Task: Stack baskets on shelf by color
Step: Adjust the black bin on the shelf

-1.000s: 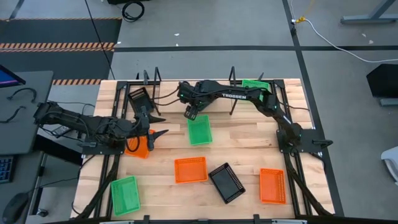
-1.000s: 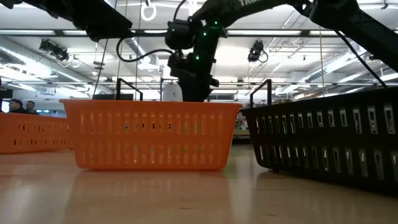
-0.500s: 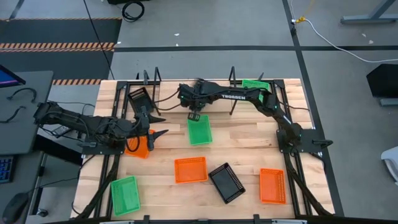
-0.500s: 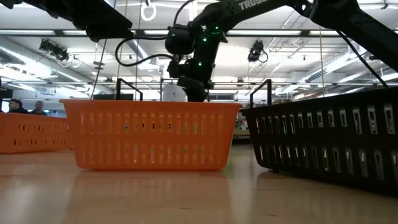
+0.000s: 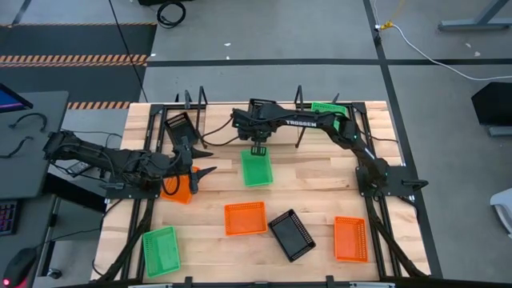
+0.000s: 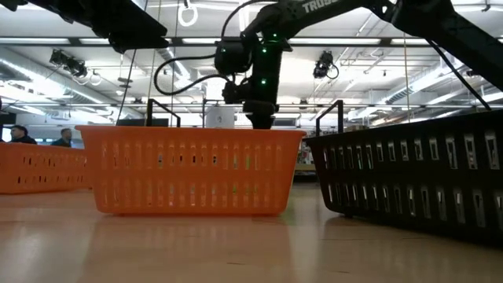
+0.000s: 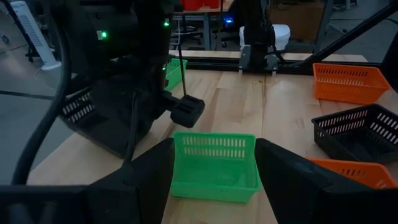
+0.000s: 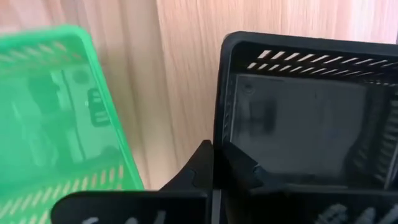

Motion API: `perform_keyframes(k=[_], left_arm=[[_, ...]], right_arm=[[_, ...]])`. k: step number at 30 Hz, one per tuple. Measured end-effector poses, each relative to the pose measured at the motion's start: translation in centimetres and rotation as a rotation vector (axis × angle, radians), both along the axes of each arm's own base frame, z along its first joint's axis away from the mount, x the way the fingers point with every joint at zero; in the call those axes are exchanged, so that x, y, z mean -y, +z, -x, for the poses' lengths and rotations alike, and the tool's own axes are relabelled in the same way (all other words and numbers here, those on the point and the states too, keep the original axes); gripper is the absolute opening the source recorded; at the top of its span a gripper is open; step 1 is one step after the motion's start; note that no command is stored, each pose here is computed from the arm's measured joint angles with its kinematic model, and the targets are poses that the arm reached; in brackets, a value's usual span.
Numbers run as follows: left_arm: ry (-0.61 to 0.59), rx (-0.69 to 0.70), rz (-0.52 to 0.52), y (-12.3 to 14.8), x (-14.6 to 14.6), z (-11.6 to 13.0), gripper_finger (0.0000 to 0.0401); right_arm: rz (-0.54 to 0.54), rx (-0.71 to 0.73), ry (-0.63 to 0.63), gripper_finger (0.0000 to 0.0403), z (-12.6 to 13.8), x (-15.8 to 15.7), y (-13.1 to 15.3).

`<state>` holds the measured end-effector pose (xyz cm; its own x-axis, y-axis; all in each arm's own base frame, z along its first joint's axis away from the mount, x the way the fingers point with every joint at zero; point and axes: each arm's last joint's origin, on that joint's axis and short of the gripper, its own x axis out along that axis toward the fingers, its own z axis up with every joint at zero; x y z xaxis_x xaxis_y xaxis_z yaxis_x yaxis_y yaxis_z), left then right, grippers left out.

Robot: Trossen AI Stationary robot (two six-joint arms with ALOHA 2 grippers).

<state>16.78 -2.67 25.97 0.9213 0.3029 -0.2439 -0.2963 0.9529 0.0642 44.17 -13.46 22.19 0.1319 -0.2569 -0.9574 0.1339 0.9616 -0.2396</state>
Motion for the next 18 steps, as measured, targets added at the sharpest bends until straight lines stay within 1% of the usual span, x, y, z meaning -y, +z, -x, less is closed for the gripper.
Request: perform_keyframes(k=[6, 12, 15, 18], left_arm=[[0.002, -0.005, 0.004, -0.1, 0.0, 0.0, 0.0231], [0.004, -0.026, 0.010, -0.3, 0.0, 0.1, 0.0231], [-0.006, -0.031, 0.020, -0.3, 0.0, 0.1, 0.0231], [-0.010, -0.030, 0.022, -0.3, 0.0, 0.1, 0.0231]], right_arm=[[-0.019, -0.107, -0.016, 0.0013, 1.3, 0.2, 0.2], [-0.052, -0.091, -0.021, 0.0013, 2.4, 0.6, 1.9], [-0.052, -0.093, -0.002, 0.0013, 3.1, 0.5, 3.1], [-0.047, -0.093, -0.011, 0.0013, 3.9, 0.6, 4.3]])
